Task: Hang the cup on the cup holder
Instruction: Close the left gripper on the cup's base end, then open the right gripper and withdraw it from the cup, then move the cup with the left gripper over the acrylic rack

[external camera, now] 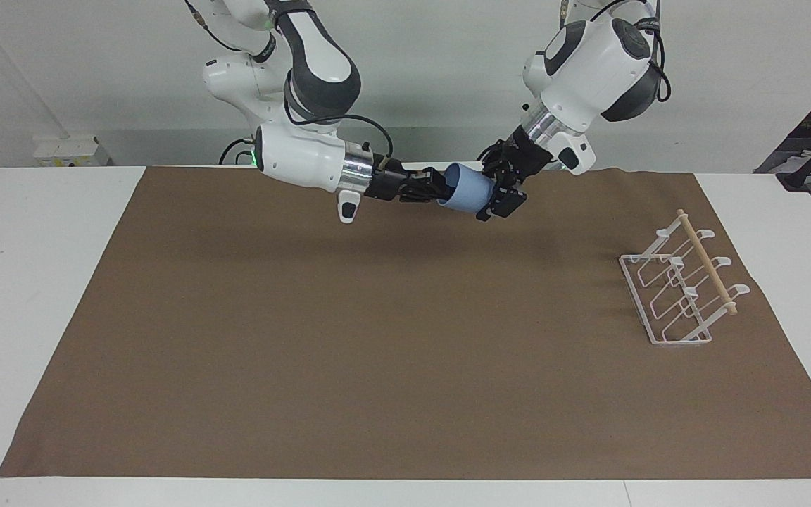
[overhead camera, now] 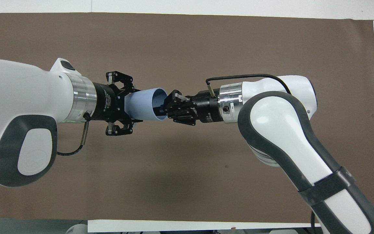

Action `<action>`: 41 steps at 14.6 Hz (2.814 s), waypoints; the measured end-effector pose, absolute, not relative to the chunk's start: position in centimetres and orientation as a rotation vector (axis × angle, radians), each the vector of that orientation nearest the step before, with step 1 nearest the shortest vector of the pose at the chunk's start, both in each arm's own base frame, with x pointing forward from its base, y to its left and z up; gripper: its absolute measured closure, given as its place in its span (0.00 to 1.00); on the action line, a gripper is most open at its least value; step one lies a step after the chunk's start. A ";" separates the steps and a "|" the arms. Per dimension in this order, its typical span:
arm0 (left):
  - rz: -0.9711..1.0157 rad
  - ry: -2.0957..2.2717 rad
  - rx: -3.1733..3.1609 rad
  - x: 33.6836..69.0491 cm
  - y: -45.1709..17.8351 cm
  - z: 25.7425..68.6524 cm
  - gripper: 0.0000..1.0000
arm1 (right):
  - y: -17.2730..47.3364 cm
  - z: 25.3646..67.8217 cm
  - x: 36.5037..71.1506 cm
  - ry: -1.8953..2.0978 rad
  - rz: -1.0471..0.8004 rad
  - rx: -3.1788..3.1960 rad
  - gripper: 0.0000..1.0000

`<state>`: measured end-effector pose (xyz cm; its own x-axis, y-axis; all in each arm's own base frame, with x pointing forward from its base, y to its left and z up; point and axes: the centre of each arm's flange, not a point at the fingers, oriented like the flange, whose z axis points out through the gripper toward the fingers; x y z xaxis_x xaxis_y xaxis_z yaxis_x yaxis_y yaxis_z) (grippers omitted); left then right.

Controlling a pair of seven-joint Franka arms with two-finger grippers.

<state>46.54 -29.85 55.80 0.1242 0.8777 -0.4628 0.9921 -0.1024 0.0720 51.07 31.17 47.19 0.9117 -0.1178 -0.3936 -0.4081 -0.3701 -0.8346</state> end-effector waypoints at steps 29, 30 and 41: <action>1.507 1.890 2.819 58.0 -9.6 47.2 0.28 | 0.5 61.7 54.1 0.164 -0.018 -3.173 0.01; 1.603 1.845 2.851 58.7 -9.4 46.4 0.28 | 0.4 62.5 53.6 0.164 0.015 -3.193 0.01; 1.974 1.723 2.859 61.3 -8.4 40.2 0.28 | -2.7 63.0 52.6 0.184 0.222 -3.210 0.01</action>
<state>61.35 -8.43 40.24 0.2052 0.2282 0.9517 0.9120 -0.3975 -0.1013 52.61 -2.68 63.01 0.9841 -0.1191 -0.1321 -0.1079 -0.9902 0.0891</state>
